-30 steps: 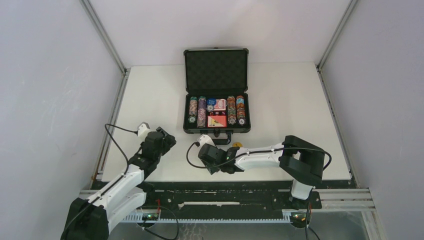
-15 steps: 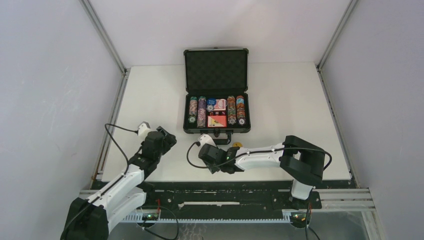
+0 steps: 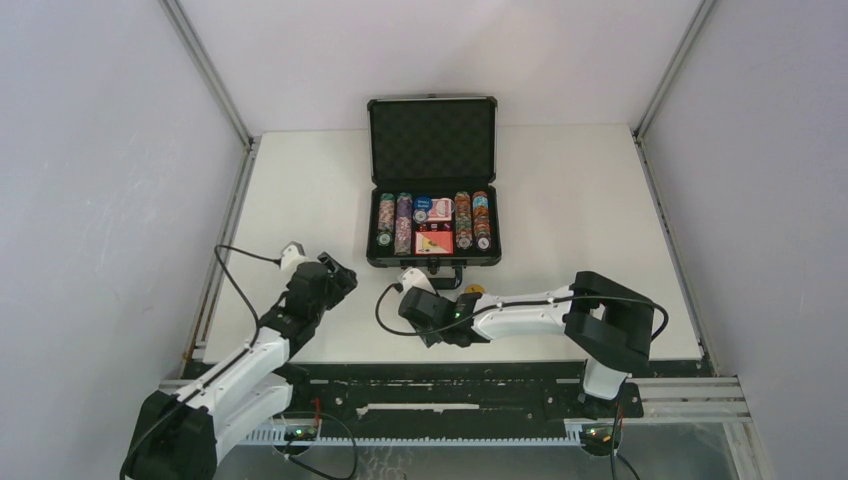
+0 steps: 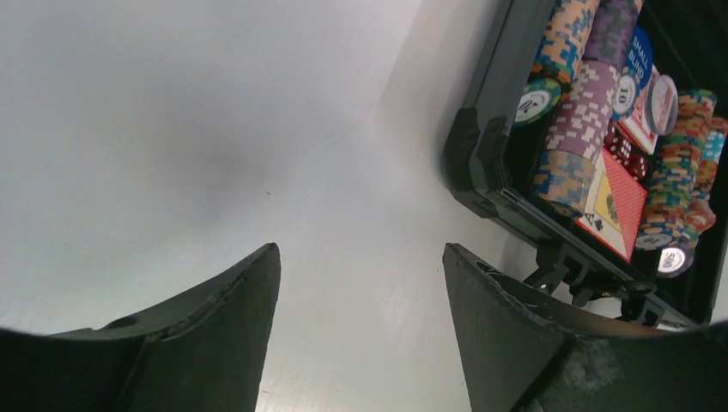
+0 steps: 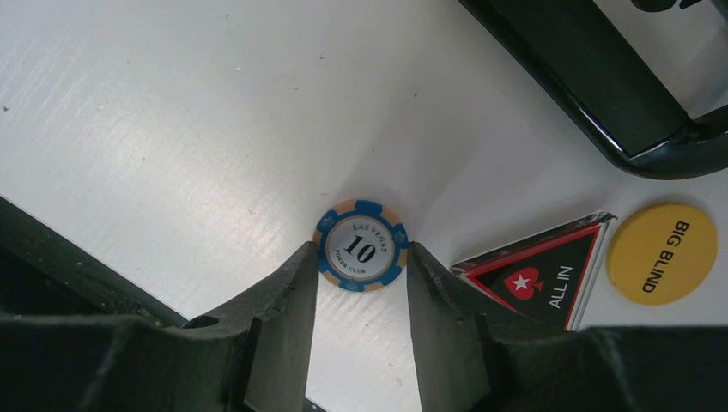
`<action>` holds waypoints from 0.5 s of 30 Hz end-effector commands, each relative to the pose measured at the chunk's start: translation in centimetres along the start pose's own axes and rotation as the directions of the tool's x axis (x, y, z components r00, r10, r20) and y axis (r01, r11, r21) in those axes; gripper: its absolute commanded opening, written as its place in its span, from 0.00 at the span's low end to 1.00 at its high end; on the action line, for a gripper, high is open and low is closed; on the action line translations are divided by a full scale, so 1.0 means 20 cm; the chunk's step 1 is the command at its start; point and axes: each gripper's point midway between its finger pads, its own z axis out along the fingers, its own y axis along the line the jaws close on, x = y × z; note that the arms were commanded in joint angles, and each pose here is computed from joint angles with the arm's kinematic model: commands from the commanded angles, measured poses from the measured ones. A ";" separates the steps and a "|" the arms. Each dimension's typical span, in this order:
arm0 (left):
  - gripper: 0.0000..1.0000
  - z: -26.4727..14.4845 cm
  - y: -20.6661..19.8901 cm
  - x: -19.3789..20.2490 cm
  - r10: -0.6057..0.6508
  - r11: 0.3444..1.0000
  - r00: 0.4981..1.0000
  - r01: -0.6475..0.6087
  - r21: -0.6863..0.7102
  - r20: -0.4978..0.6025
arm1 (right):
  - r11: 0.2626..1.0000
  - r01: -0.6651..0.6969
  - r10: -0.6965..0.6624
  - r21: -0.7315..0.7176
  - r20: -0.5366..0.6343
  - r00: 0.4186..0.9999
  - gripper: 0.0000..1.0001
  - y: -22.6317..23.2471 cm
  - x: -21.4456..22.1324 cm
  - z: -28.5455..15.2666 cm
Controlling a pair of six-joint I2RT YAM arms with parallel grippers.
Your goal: Pack up texas hold em set
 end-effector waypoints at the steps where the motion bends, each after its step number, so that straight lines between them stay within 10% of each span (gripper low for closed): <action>1: 0.74 0.00 -0.11 0.00 0.036 0.996 0.999 -0.034 0.081 -0.020 | 1.000 -0.009 0.009 -0.005 0.086 0.996 0.48 0.00 -0.15 -0.08; 8: 0.74 0.00 -0.16 0.03 0.060 0.992 0.997 -0.056 0.109 -0.039 | 1.000 -0.010 0.011 -0.008 0.091 0.996 0.49 -0.01 -0.16 -0.08; 15: 0.73 0.00 -0.15 0.04 0.067 0.992 0.997 -0.062 0.106 -0.049 | 0.999 -0.014 0.017 -0.041 0.058 0.998 0.74 0.01 -0.13 -0.03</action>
